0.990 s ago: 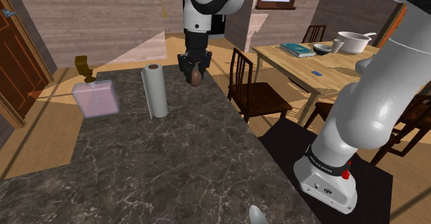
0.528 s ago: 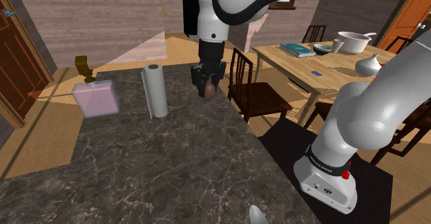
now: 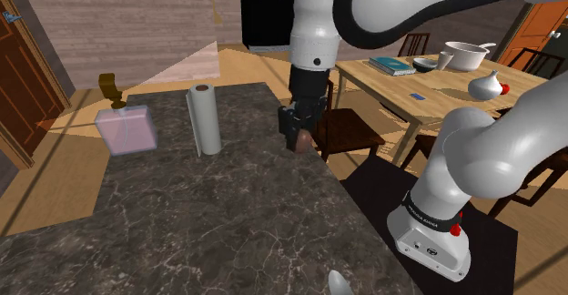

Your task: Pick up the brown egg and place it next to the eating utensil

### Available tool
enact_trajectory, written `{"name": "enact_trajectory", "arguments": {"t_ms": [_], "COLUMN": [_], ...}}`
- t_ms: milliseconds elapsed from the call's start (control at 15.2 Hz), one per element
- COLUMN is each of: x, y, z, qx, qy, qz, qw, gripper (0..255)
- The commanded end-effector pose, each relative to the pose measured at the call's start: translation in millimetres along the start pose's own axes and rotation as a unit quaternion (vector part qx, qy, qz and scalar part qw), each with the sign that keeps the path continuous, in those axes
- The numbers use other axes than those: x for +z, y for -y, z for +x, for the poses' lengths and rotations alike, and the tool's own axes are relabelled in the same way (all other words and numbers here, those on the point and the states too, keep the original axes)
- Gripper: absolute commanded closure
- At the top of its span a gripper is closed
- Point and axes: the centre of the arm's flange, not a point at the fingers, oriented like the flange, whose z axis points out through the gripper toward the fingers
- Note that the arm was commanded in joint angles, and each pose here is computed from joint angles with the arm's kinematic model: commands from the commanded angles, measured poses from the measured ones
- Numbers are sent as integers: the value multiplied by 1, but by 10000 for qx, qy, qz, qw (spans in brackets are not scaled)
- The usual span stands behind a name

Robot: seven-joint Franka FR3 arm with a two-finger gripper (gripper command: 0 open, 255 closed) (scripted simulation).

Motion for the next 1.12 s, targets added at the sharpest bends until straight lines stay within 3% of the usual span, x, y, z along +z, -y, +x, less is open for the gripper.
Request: {"name": "enact_trajectory", "arguments": {"t_ms": [0,1056], "x": [4,27], "y": [7,58], "z": [-27,-231], "qx": [8,8], "qy": [-1,-1], "qz": [-1,-1], "qw": [10000,10000], "gripper": [255,255]}}
